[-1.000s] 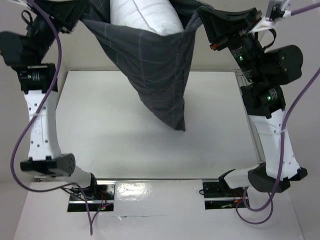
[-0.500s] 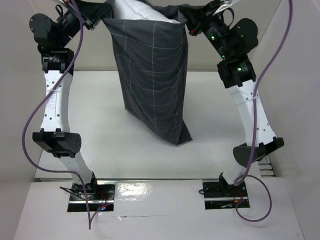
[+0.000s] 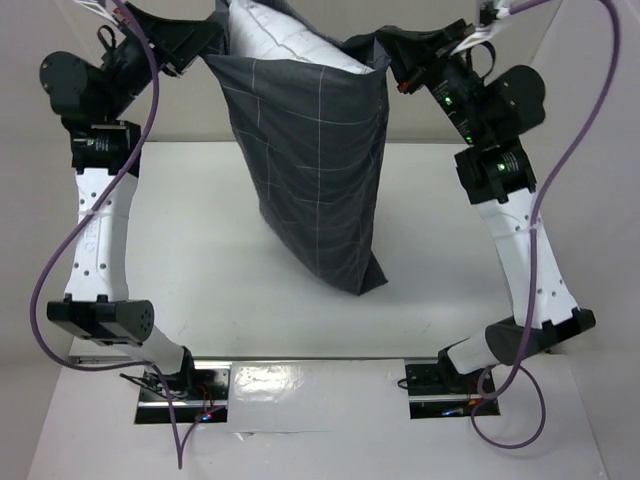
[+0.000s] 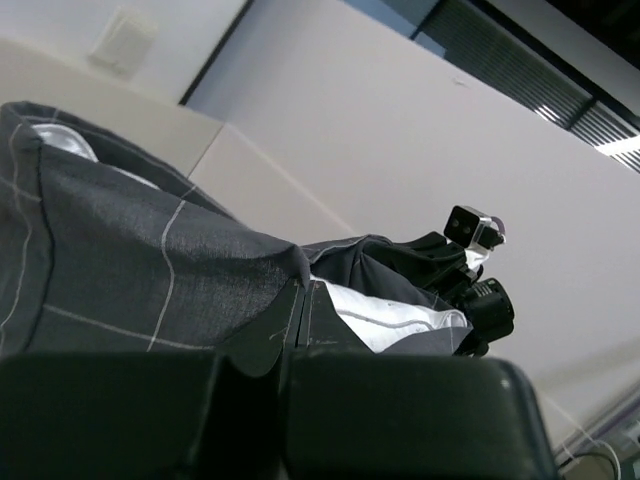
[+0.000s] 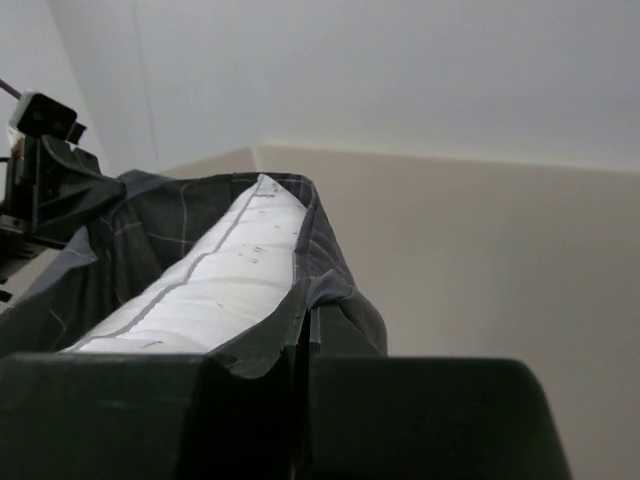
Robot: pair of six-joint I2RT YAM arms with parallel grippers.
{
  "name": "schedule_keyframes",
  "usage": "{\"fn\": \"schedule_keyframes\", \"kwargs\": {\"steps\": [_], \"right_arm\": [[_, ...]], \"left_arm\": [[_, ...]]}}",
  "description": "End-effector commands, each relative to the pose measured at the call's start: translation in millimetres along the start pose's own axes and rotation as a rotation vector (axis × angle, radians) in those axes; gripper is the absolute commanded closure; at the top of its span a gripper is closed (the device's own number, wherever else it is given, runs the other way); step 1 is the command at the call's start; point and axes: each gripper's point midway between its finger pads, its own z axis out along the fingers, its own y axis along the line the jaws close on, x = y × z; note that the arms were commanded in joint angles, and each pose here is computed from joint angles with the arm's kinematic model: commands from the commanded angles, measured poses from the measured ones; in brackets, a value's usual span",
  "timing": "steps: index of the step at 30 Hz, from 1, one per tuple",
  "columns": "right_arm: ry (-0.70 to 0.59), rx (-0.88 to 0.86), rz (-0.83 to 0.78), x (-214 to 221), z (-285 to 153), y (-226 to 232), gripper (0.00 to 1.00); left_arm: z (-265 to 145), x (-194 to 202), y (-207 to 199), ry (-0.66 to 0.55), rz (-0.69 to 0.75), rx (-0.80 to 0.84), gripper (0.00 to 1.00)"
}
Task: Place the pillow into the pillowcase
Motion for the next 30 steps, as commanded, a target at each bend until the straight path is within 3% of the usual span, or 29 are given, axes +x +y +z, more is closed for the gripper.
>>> {"fn": "schedule_keyframes", "kwargs": {"steps": [1, 2, 4, 5, 6, 8, 10, 11, 14, 17, 18, 22, 27, 29, 30], "right_arm": [[0.003, 0.055, -0.019, 6.9, 4.0, -24.2, 1.00], [0.009, 0.065, -0.022, 8.8, 8.0, -30.6, 1.00], [-0.073, 0.016, -0.054, -36.9, 11.3, -11.8, 1.00], [-0.081, 0.013, -0.064, -44.1, 15.3, -13.7, 1.00], [-0.188, -0.024, -0.105, -95.4, 8.1, 8.2, 1.00], [-0.315, -0.077, -0.165, -149.6, -11.5, 37.5, 1.00], [-0.401, -0.076, -0.188, -175.3, -29.6, 49.0, 1.00], [-0.491, -0.108, -0.221, -204.0, -53.4, 69.2, 1.00], [-0.421, -0.067, -0.190, -174.9, -45.6, 52.4, 1.00], [-0.248, -0.036, -0.122, -108.9, -23.0, 24.2, 1.00], [-0.157, -0.004, -0.088, -68.2, -13.7, 5.5, 1.00], [-0.025, 0.030, -0.024, -0.1, -4.4, -20.8, 1.00], [0.040, 0.021, -0.017, 22.8, 12.5, -33.9, 1.00], [-0.002, -0.030, -0.039, -4.3, 17.3, -19.6, 1.00], [0.004, -0.039, -0.038, -4.6, 22.7, -19.8, 1.00]], "left_arm": [[7.5, -5.0, 21.7, -0.031, 0.018, -0.010, 1.00], [9.2, -8.9, 14.4, -0.037, 0.033, 0.006, 1.00], [14.3, -11.6, 14.9, -0.027, 0.019, 0.018, 1.00], [15.9, -23.5, -17.2, -0.046, 0.067, 0.079, 1.00], [17.7, -33.4, -19.4, -0.061, 0.088, 0.092, 1.00], [2.2, -63.2, -76.3, -0.132, 0.191, 0.174, 1.00], [-20.0, -79.0, -126.6, -0.220, 0.261, 0.232, 1.00], [-27.7, -87.2, -120.9, -0.257, 0.287, 0.199, 1.00], [-39.6, -86.2, -143.1, -0.313, 0.372, 0.167, 1.00], [-31.8, -71.8, -110.3, -0.254, 0.299, 0.133, 1.00], [-26.8, -62.7, -83.9, -0.224, 0.238, 0.106, 1.00], [-12.3, -41.0, -40.8, -0.164, 0.154, 0.073, 1.00], [1.6, -21.7, 0.6, -0.092, 0.088, 0.016, 1.00], [7.3, -20.5, 11.6, -0.074, 0.065, 0.025, 1.00], [9.9, -29.2, -14.7, -0.081, 0.077, 0.084, 1.00]]}}
